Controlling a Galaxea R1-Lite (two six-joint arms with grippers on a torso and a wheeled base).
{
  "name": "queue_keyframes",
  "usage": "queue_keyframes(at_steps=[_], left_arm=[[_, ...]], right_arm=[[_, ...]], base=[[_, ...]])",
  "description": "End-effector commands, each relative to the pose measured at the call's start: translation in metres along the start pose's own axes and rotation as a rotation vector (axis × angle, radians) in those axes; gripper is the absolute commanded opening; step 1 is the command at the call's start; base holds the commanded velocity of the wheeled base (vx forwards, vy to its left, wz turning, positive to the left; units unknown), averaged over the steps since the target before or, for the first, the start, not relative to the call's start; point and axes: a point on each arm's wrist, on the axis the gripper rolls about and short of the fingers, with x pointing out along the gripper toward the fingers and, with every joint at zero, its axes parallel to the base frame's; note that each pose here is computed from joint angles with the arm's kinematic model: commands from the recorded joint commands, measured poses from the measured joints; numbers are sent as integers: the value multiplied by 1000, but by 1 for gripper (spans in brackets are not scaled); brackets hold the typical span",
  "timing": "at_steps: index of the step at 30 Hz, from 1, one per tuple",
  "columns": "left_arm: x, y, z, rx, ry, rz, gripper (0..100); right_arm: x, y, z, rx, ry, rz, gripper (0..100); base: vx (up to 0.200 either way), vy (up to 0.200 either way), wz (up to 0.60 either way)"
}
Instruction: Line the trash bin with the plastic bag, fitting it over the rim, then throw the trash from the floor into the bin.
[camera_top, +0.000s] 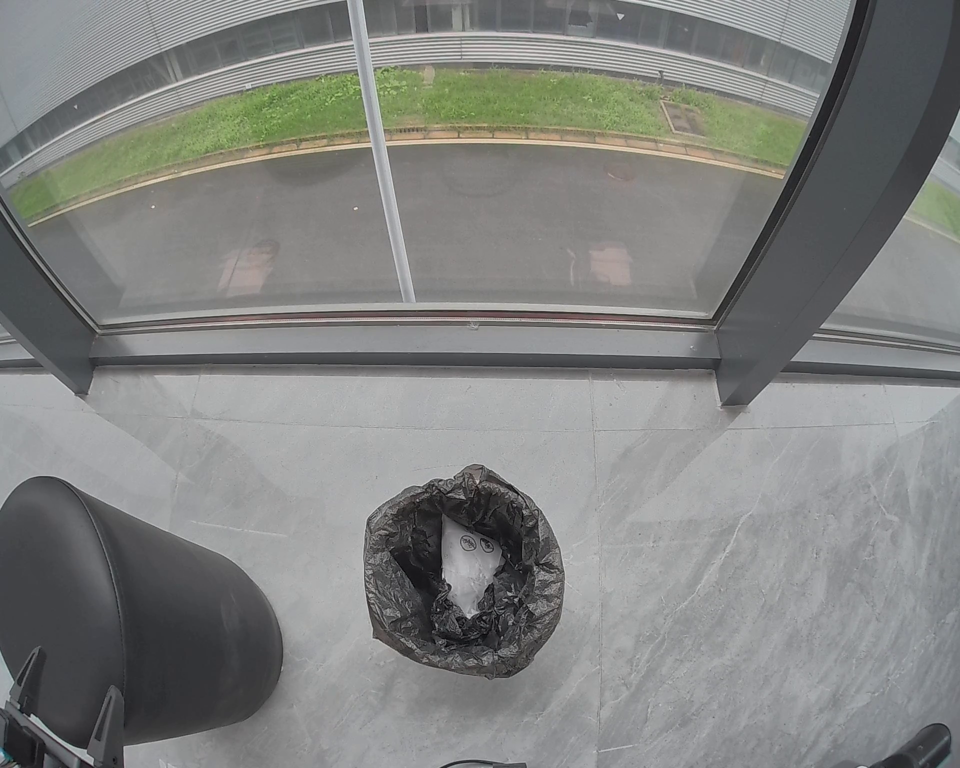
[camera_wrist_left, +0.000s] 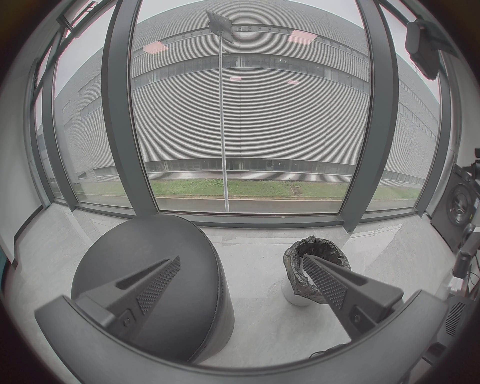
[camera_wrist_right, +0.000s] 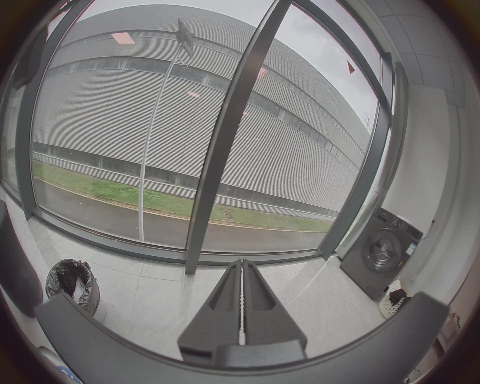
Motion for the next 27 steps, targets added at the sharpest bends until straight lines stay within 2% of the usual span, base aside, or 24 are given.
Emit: queue_keyframes(at_steps=[1,2,4,7,9,18,27], left_arm=[[0,0,-5,-1,1,0,100],[0,0,-5,-1,1,0,100],[0,0,-5,-1,1,0,100],[0,0,-5,-1,1,0,100],[0,0,-5,-1,1,0,100],[0,0,-5,-1,1,0,100],[0,0,-5,-1,1,0,100]], right_arm=[[27,29,-63,6,27,105,0],[30,35,-79,-6,47,142,0],[32,39,-93,-19,82,158,0],[31,40,-100,5,133,177,0],[31,41,-100,64,133,201,0],[30,44,-99,138,132,365,0],[29,45,-99,166,134,414,0]], base=[[0,0,0],[0,0,0],[0,0,0],[0,0,0],[0,0,0],[0,0,0],[0,0,0]])
